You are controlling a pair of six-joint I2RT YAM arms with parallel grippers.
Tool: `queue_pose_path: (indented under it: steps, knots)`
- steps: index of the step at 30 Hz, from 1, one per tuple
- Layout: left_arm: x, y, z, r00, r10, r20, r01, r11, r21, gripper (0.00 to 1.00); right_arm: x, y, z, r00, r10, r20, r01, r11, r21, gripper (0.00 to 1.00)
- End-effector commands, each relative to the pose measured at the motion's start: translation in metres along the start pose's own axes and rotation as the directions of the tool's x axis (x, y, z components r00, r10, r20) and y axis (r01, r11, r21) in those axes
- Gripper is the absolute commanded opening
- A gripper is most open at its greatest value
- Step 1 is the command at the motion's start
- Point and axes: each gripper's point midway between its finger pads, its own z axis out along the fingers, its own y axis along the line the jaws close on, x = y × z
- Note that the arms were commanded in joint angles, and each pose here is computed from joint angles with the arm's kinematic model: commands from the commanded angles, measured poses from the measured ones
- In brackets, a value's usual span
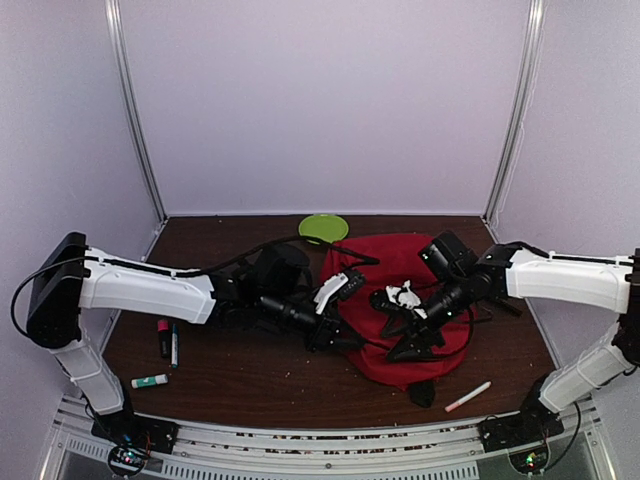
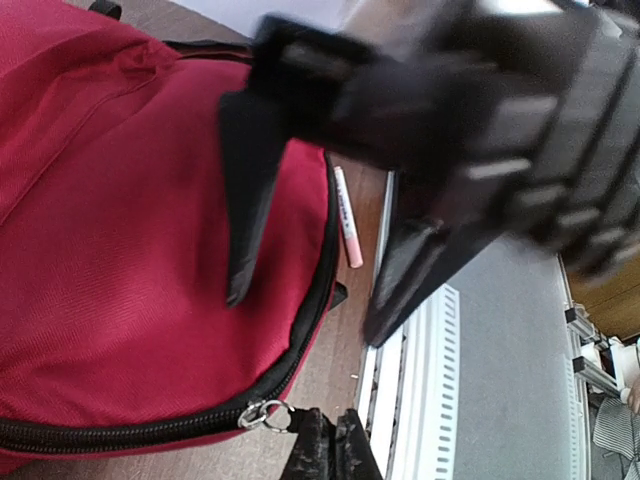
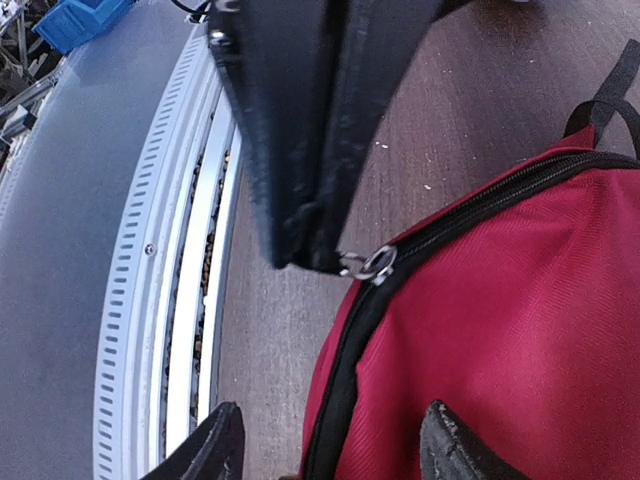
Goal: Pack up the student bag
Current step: Zip the largest pocket of the bag in the student bag, then hold the largest pocket of the student bag, then zip the largest pocket of the bag in the student bag.
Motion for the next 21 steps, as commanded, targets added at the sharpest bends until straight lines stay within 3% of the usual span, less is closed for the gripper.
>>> queue_pose_path:
  steps: [1,4,8,10,15,21]
  knots:
    - [-0.033,-0.043,-0.015,0.988,0.103,0.115,-0.112,0.991,0.075,0.0,-0.025,-0.006,0.008,0.995,0.072,0.063,-0.069,0.997,-0.04,0.6]
    - [-0.033,-0.046,-0.017,0.987,0.109,0.117,-0.117,0.991,0.07,0.0,-0.028,-0.004,0.019,0.994,0.099,0.055,-0.094,0.992,-0.085,0.51]
    - [-0.021,-0.026,-0.018,0.993,0.096,0.071,-0.095,0.995,-0.026,0.0,-0.025,0.003,0.024,0.995,0.095,0.012,-0.093,0.988,-0.125,0.12]
    - [-0.008,0.0,-0.019,0.998,0.06,0.018,-0.058,0.991,-0.124,0.0,-0.019,0.009,0.021,0.996,0.084,-0.004,-0.084,0.988,-0.126,0.02]
    - [0.01,0.073,-0.04,0.999,-0.036,0.008,0.036,0.929,-0.368,0.0,0.015,0.034,0.011,0.996,0.006,-0.086,-0.017,0.992,-0.122,0.0]
    - [0.017,0.132,-0.054,0.992,-0.118,0.048,0.126,0.867,-0.483,0.0,0.051,0.061,0.003,0.979,-0.085,-0.184,0.051,0.982,-0.183,0.0]
